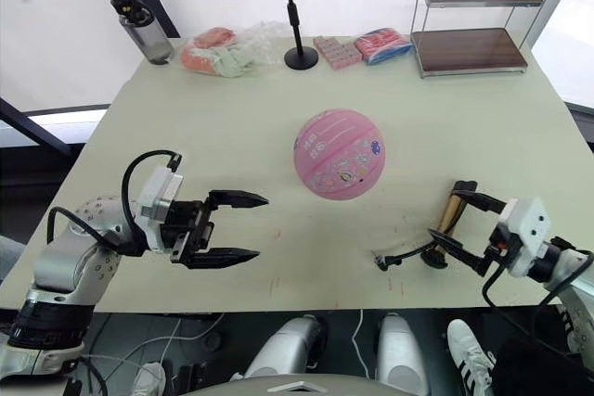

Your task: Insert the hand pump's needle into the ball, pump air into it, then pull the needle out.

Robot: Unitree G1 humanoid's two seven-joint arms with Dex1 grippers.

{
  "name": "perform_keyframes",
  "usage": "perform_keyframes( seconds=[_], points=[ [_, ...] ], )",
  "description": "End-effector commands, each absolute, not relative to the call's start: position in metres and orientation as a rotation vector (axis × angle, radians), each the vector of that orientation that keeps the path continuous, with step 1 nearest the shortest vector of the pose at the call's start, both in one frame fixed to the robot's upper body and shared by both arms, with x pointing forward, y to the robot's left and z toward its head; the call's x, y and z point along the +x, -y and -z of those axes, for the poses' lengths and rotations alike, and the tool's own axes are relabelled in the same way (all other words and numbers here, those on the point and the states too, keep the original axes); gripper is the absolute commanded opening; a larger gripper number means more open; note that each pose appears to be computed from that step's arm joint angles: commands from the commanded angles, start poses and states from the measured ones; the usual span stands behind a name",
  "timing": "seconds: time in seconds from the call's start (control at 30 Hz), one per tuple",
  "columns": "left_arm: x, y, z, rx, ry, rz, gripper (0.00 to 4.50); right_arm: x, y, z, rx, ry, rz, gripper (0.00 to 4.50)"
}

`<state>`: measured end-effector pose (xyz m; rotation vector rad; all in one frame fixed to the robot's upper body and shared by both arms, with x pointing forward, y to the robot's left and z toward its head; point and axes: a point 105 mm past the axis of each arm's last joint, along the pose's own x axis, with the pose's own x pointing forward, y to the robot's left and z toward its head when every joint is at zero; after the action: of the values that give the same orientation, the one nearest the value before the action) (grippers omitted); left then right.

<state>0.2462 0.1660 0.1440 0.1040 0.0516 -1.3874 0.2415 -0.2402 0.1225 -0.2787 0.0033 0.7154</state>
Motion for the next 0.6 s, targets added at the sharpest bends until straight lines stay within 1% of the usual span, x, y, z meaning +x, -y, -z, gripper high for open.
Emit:
perform_keyframes(
  seconds=[0.03, 0.27, 0.33, 0.47, 0.6],
  points=[
    [0.258, -0.184, -0.141, 0.123, -0.016, 1.203, 4.5, 0.245, 0.27, -0.124, -0.335, 0.017, -0.603, 4.39],
    [0.253, -0.221, -0.114, 0.055, -0.062, 0.941, 4.5, 0.241, 0.307, -0.111, -0.244, -0.026, -0.519, 4.39],
    [0.249, -0.231, -0.106, 0.059, -0.087, 0.878, 4.5, 0.239, 0.314, -0.105, -0.228, -0.047, -0.517, 4.39],
    [0.241, -0.259, -0.084, 0.07, -0.141, 0.688, 4.5, 0.23, 0.331, -0.091, -0.209, -0.094, -0.507, 4.39],
    [0.232, -0.27, -0.069, 0.102, -0.179, 0.626, 4.5, 0.224, 0.34, -0.085, -0.19, -0.121, -0.507, 4.39]
  ],
)
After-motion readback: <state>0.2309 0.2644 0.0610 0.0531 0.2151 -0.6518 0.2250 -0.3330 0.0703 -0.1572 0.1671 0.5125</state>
